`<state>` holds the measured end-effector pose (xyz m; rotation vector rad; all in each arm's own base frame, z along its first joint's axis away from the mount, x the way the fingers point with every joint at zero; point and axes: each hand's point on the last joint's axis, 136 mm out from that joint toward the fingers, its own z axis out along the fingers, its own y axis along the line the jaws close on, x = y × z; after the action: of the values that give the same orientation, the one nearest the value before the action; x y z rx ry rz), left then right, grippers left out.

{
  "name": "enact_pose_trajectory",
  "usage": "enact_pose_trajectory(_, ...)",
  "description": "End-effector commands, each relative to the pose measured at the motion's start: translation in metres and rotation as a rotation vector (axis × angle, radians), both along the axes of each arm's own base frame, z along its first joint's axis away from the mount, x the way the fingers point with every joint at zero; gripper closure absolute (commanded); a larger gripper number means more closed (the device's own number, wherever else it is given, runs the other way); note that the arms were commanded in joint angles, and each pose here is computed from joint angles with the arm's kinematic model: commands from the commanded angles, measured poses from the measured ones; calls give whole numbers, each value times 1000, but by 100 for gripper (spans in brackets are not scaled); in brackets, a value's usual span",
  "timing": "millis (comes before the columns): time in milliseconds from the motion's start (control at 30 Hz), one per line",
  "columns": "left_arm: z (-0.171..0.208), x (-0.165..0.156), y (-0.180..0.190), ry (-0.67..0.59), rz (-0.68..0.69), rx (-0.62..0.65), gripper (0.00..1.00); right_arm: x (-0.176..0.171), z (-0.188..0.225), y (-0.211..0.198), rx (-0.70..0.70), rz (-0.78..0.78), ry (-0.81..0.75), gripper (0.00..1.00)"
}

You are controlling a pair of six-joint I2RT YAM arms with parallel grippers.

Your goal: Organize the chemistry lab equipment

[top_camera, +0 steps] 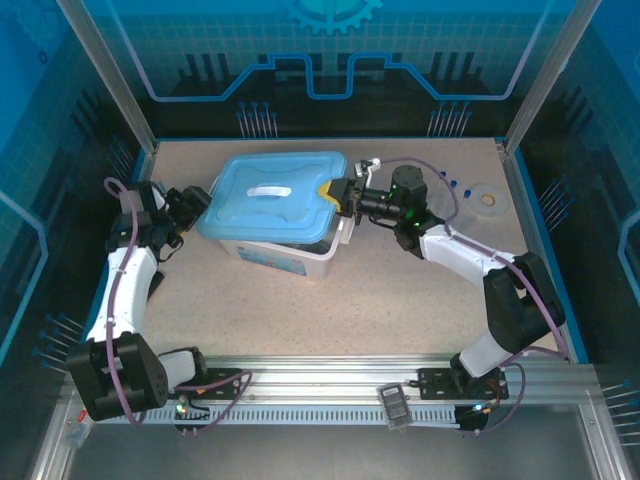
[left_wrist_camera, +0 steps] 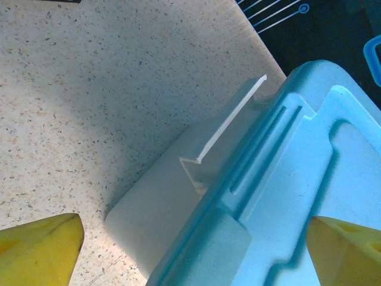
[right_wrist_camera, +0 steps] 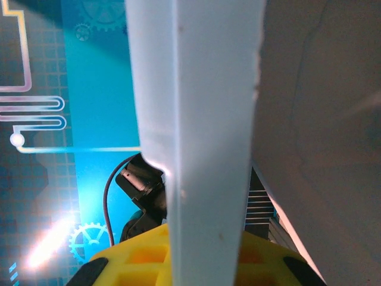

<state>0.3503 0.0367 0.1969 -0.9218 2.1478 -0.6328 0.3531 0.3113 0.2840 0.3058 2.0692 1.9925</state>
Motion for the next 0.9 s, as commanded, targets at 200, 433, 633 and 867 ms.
enact_pose_trajectory(200,-4,0,-13,22,-49,3,3,13,-2,-20,37,-71,-41,88)
enact_pose_trajectory(433,-13,0,-29,63,-104,35,3,9,-10,-23,33,-62,-27,84)
enact_pose_trajectory(633,-23,-4,-37,127,-136,82,3,0,-23,-27,0,-65,-13,71)
enact_pose_trajectory(867,-27,-9,-46,146,-157,104,3,-5,-35,-32,-2,-72,4,55)
